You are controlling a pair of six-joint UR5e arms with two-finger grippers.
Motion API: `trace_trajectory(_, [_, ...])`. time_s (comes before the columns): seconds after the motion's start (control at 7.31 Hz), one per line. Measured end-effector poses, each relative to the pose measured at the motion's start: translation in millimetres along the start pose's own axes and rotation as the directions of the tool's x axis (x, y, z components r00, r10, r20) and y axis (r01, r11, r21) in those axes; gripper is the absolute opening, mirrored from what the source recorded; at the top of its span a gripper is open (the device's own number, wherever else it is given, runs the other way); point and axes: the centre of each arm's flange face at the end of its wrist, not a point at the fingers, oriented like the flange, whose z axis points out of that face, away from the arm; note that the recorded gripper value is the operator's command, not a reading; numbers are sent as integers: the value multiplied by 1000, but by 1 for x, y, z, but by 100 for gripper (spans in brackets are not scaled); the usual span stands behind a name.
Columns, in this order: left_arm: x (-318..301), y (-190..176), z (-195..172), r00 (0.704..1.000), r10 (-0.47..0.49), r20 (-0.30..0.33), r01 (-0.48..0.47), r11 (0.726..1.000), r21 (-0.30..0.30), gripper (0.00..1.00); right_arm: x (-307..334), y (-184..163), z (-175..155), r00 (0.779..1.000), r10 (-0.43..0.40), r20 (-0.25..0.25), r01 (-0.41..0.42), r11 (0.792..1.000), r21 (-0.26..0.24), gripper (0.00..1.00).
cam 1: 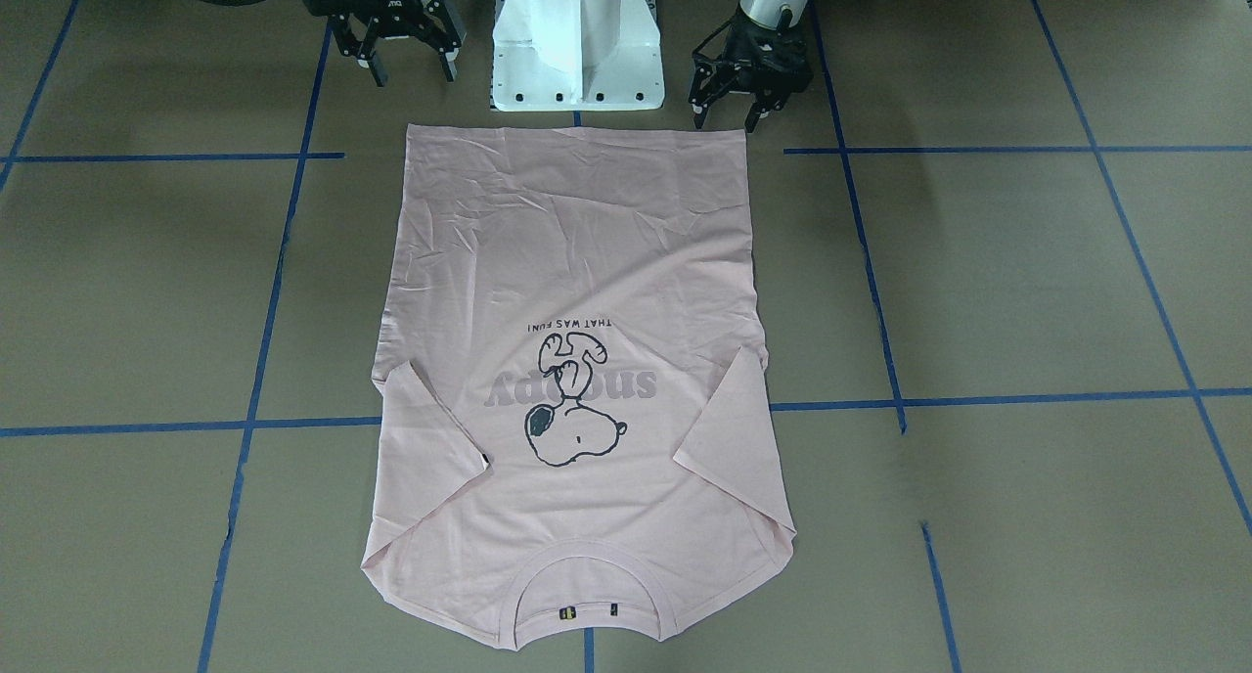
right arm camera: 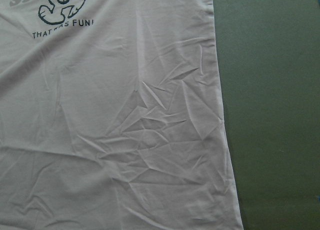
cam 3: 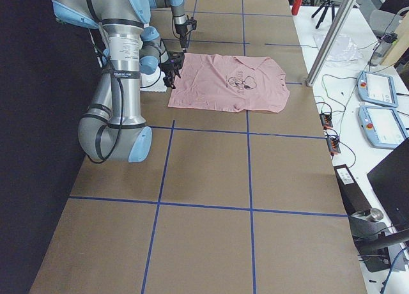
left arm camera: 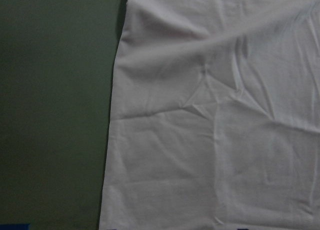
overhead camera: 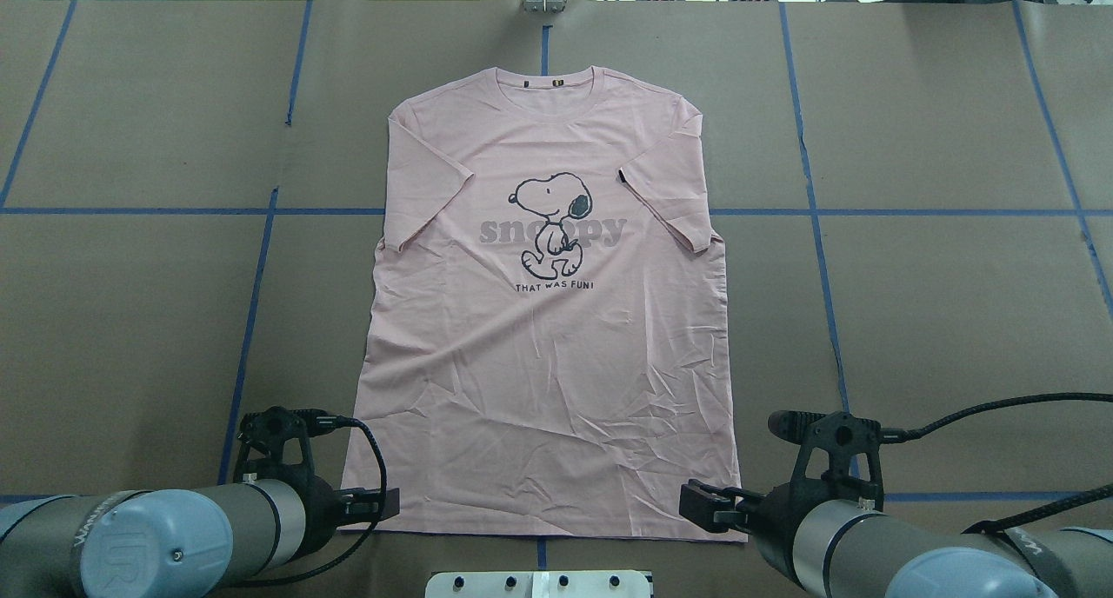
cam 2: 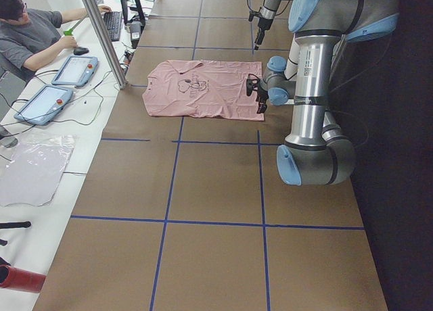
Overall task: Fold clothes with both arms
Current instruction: 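Grasp the hem corners nearest the robot with both grippers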
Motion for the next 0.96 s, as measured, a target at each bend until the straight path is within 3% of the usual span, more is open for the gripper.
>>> trace_trajectory(0.14, [-4, 3, 9, 1000, -5, 18, 5, 1000, -1, 56, 0, 3, 0, 1000, 0, 3, 0, 1000, 3, 100])
trace_trajectory(0.82, [-20, 10, 24, 998, 0, 64, 0, 1000, -9, 52, 0, 8, 1, 1000, -3, 5, 3, 1000, 4, 100])
trace_trajectory(0.96, [-21, 11, 25, 998, 2, 67, -1, 1000, -11, 36, 0, 8, 1, 1000, -3, 5, 3, 1000, 4, 100])
